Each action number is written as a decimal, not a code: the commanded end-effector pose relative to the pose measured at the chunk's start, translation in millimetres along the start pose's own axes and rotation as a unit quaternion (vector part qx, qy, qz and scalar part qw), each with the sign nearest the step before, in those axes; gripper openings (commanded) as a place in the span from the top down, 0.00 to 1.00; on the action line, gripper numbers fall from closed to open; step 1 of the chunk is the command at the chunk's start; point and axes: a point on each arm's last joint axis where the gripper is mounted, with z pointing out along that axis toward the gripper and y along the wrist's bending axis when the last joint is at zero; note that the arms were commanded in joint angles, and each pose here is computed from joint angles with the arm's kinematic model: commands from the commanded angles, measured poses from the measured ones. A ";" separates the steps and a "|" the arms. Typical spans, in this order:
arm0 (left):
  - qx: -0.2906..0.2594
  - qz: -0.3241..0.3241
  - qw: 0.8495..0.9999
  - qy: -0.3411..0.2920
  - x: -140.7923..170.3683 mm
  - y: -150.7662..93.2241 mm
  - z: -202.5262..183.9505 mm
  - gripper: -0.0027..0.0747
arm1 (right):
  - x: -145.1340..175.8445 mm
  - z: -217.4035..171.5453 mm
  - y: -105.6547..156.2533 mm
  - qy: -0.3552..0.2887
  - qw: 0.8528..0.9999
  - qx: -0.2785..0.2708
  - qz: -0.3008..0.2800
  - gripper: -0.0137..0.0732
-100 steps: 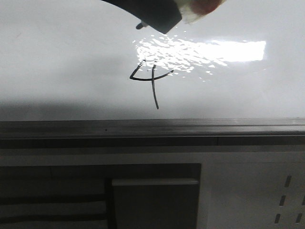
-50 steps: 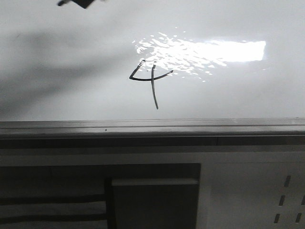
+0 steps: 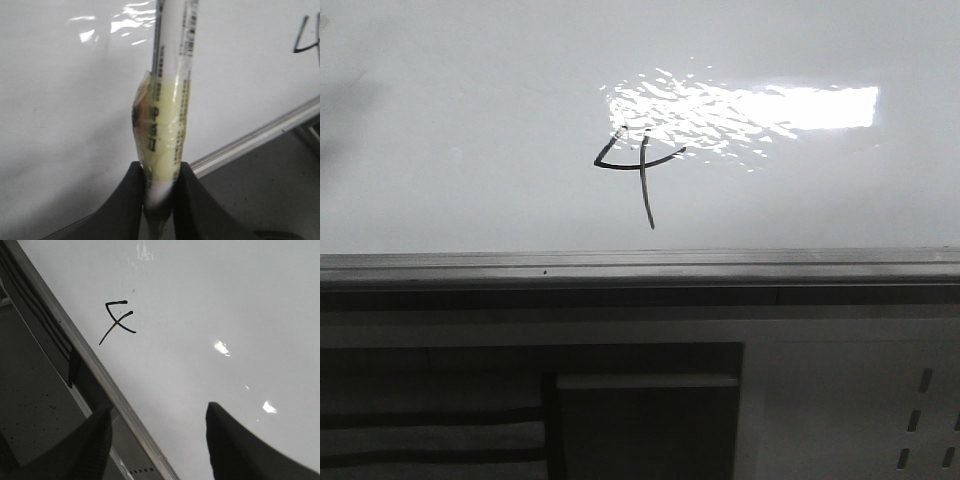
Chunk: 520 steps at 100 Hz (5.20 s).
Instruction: Write number 4 on whiteboard
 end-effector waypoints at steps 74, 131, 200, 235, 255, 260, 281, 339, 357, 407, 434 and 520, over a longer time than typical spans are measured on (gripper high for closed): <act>-0.058 -0.169 0.980 -0.084 -4.2 38.0 46.0 0.96 | -8.2 -7.2 -5.5 -0.035 0.999 0.026 0.000 0.41; -0.069 -0.108 0.988 -0.081 -15.8 38.9 36.5 0.48 | -7.9 -7.2 -5.6 -0.033 0.999 0.026 0.015 0.41; -0.107 0.016 0.961 -0.256 28.5 -12.3 -104.6 0.76 | 55.9 -16.9 17.3 -0.139 0.949 0.137 0.247 0.88; -0.086 -0.063 0.955 -0.276 78.4 -11.1 -68.4 0.99 | 82.1 11.7 32.3 -0.160 0.950 0.135 0.231 0.92; -0.085 -0.073 0.965 -0.237 98.4 -8.9 -48.3 0.99 | 88.5 17.5 35.5 -0.144 0.953 0.131 0.233 0.92; -0.085 -0.075 0.967 -0.229 102.5 -8.5 -44.6 0.99 | 89.0 17.7 35.7 -0.141 0.953 0.130 0.233 0.92; -0.160 -0.029 0.928 -0.335 124.5 -5.2 -55.8 0.99 | 89.6 17.9 35.9 -0.138 0.954 0.130 0.234 0.92; -0.190 -0.019 0.889 -0.416 161.8 -4.9 -46.2 0.99 | 89.8 18.0 36.0 -0.136 0.954 0.129 0.234 0.92; -0.199 0.002 0.889 -0.413 169.8 -3.4 -35.7 0.99 | 90.0 18.0 36.1 -0.135 0.954 0.129 0.234 0.92; -0.196 -0.006 0.892 -0.407 170.7 -3.2 -34.7 0.99 | 90.0 18.0 36.1 -0.135 0.954 0.129 0.234 0.92; -0.196 -0.006 0.892 -0.407 170.7 -3.2 -34.7 0.99 | 90.0 18.0 36.1 -0.135 0.954 0.129 0.234 0.92; -0.196 -0.006 0.892 -0.407 170.7 -3.2 -34.7 0.99 | 207.2 31.1 93.5 -0.314 0.860 0.300 0.268 0.92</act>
